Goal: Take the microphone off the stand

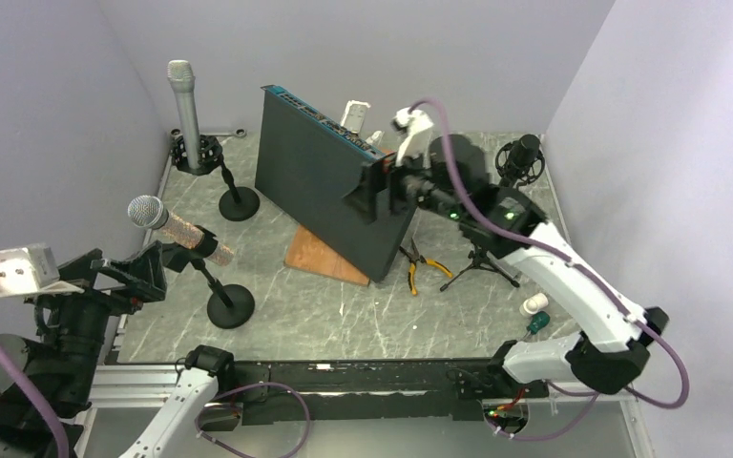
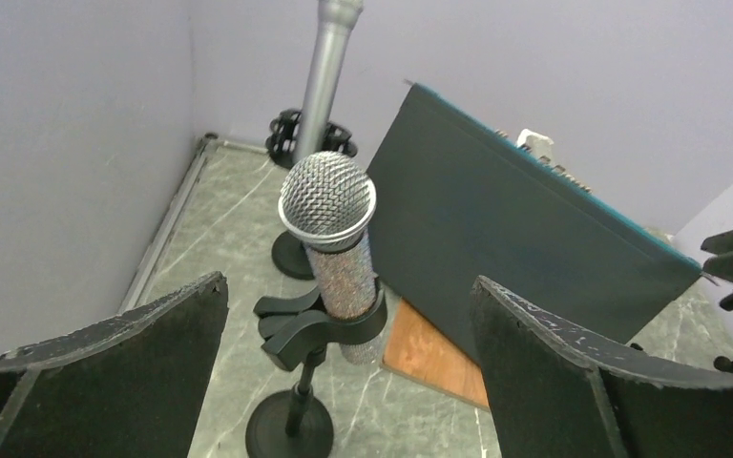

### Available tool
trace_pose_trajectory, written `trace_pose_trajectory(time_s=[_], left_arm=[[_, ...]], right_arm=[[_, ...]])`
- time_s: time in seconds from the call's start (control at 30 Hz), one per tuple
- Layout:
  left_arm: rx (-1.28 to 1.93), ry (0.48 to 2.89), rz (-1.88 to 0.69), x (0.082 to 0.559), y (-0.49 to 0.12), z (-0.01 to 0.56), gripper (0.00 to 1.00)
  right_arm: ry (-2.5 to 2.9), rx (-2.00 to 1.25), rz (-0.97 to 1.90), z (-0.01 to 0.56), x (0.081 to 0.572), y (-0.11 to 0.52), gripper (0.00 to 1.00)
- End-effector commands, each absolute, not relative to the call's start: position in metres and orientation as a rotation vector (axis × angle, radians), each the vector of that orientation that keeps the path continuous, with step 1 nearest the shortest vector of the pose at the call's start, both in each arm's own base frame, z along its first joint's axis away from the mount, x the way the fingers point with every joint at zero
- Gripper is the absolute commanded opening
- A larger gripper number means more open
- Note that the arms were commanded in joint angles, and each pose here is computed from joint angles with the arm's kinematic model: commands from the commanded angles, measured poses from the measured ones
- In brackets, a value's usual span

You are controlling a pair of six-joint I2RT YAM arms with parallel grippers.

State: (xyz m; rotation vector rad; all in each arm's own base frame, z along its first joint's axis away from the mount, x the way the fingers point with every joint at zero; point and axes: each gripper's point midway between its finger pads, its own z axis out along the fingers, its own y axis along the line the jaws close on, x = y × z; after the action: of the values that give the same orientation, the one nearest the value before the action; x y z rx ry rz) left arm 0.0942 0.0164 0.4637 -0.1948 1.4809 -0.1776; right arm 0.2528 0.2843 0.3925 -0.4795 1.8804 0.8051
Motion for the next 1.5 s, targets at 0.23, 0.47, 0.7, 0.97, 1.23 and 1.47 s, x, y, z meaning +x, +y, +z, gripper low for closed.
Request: trace_pose_trajectory(time_s=[0.23, 0.47, 0.7, 0.97, 1.23, 1.47], left_arm=[[-0.517, 1.570, -0.179, 0.117, 0.031, 0.411, 0.99], [-0.527, 1.589, -0.204, 0.154, 0.018, 0.395, 0.99], [-0.516, 1.579, -0.177, 0.180, 0.015, 0.386, 0.96], [-0.436, 1.595, -0.148, 0.197, 0.008, 0.375, 0.77], [-0.344, 1.638, -0.068, 0.204, 0.008, 0.366, 0.47], [-0.283, 1.653, -0.133, 0.201, -0.005, 0.374, 0.23]], right_arm=[[1.890, -0.413, 0.736, 0.371, 0.232, 0.389, 1.00], [2.014, -0.324, 0.576, 0.340, 0.237, 0.384, 1.00], [1.987, -0.503, 0.611, 0.332, 0.221, 0.379, 1.00], [1.957, -0.578, 0.668, 0.332, 0.211, 0.384, 1.00], [1.958, -0.617, 0.668, 0.327, 0.210, 0.387, 1.00], [1.944, -0.614, 0.680, 0.328, 0.208, 0.385, 1.00]])
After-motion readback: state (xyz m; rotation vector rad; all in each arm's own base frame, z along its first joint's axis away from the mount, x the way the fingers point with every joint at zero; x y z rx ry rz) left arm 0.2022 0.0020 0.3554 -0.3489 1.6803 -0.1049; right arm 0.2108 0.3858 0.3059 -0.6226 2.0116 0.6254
